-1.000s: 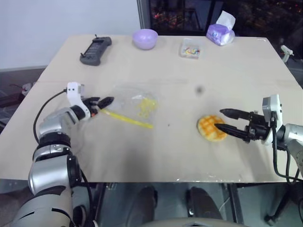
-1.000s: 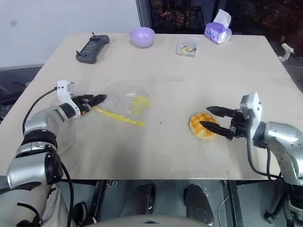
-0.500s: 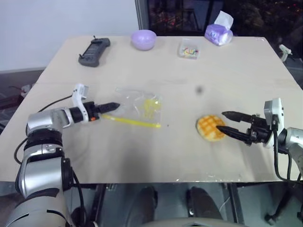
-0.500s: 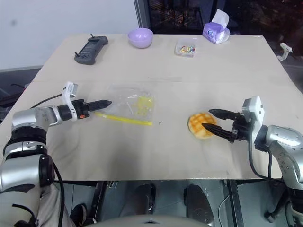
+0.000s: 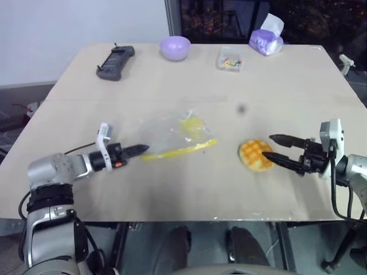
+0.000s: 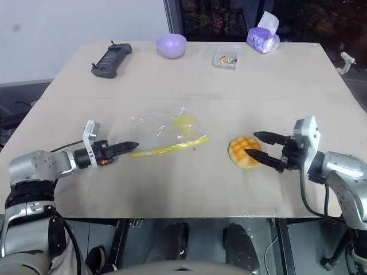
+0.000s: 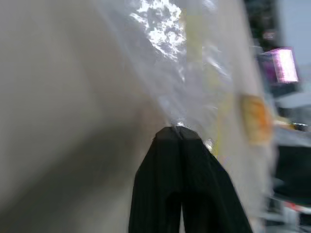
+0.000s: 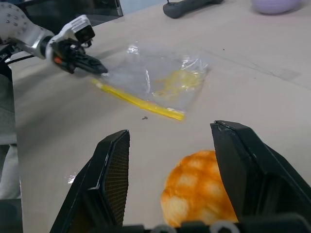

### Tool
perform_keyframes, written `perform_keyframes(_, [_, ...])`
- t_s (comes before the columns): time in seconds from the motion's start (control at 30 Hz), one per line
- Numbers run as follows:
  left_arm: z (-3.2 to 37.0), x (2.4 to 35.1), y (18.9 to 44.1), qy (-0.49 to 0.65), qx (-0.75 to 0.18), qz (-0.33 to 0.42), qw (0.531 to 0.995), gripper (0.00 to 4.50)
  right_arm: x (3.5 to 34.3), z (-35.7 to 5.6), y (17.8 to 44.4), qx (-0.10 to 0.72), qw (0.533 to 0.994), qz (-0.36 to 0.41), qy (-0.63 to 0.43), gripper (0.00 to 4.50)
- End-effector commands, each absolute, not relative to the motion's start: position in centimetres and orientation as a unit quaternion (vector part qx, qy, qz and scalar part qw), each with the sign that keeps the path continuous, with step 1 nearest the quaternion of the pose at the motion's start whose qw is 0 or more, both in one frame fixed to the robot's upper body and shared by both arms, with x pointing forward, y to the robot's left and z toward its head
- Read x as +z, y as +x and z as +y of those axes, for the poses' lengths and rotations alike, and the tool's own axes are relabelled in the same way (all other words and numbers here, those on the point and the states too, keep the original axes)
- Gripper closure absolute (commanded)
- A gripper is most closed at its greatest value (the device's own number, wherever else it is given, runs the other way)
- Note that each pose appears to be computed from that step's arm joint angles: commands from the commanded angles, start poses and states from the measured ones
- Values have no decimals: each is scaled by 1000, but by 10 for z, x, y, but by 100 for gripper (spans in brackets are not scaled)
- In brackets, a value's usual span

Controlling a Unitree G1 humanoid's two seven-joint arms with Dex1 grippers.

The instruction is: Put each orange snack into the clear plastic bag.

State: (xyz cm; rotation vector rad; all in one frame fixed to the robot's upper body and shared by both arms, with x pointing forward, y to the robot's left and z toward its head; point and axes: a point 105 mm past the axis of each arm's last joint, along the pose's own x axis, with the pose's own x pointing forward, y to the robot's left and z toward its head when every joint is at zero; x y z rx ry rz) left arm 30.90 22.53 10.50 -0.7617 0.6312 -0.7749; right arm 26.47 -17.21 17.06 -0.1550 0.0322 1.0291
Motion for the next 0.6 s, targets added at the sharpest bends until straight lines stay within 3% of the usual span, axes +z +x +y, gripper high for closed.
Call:
perform_keyframes(0.03, [207, 140, 294, -402, -441, 239, 766, 443, 182, -169, 263, 494, 865, -9, -89, 163])
perform_keyframes(0.37, [189, 172, 282, -499, -489, 146, 701, 443, 177, -146, 258, 523, 845, -5, -113, 163])
perform_keyframes(0.6, [182, 175, 283, -526, -487, 128, 686, 443, 151, -119, 292, 484, 833, -12, -267, 163])
